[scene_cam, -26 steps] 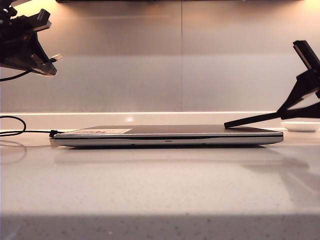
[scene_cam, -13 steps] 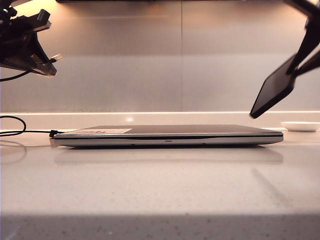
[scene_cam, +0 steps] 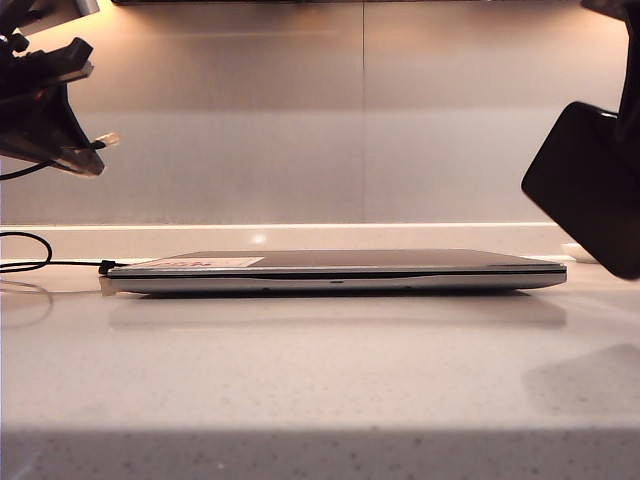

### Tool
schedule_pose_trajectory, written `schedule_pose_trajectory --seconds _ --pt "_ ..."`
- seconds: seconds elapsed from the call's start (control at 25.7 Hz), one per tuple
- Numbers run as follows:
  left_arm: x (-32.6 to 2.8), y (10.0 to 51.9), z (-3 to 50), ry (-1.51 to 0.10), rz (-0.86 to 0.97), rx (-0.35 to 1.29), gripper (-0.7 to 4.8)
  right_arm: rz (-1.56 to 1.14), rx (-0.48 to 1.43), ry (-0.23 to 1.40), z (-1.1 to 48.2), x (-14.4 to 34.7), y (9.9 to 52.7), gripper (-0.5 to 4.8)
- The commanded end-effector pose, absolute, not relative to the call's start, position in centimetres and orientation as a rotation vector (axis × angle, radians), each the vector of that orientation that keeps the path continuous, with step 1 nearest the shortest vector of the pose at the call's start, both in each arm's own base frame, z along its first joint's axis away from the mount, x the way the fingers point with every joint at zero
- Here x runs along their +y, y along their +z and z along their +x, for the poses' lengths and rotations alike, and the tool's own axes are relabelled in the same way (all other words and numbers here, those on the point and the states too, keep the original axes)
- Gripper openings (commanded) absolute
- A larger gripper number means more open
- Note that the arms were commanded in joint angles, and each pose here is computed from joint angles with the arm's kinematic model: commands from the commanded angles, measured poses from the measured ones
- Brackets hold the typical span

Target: Pick up the charging cable and the phone, plug the charging cable into the charging port on the phone, and finally place them back on the table.

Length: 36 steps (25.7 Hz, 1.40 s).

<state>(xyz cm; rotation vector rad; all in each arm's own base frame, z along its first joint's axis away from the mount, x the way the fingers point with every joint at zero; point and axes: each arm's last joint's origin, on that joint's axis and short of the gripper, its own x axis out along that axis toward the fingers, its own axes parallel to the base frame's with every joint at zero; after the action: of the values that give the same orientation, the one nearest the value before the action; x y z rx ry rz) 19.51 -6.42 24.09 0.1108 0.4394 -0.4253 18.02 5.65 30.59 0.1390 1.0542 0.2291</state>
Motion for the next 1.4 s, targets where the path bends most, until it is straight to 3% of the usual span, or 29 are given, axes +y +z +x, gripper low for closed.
schedule_pose_trajectory --seconds 0.04,0.23,0.62,0.93,1.09,1.4 --pt "-6.5 24.2 19.5 -0.432 0.121 0.432 -0.06 0.053 1.064 0.262 17.2 7.0 30.8 -0.04" --pt "-7.2 24.2 19.2 -0.47 0.13 0.43 -0.06 -0.046 1.125 0.262 16.2 7.6 30.4 -0.04" --pt "-12.3 23.1 17.8 -0.709 0.19 0.462 -0.06 -0.196 1.377 0.243 15.2 7.2 28.9 -0.04" --pt "-13.6 22.8 17.7 -0.758 0.193 0.449 -0.06 -0.225 1.486 0.223 16.3 7.7 27.6 0.01" --pt "-13.5 22.8 17.7 -0.758 0.193 0.449 -0.06 -0.23 1.504 0.219 16.6 7.8 27.3 0.84" --pt "-13.5 22.8 17.7 -0.758 0.193 0.449 -0.06 -0.214 1.548 0.24 17.0 8.1 26.7 1.27"
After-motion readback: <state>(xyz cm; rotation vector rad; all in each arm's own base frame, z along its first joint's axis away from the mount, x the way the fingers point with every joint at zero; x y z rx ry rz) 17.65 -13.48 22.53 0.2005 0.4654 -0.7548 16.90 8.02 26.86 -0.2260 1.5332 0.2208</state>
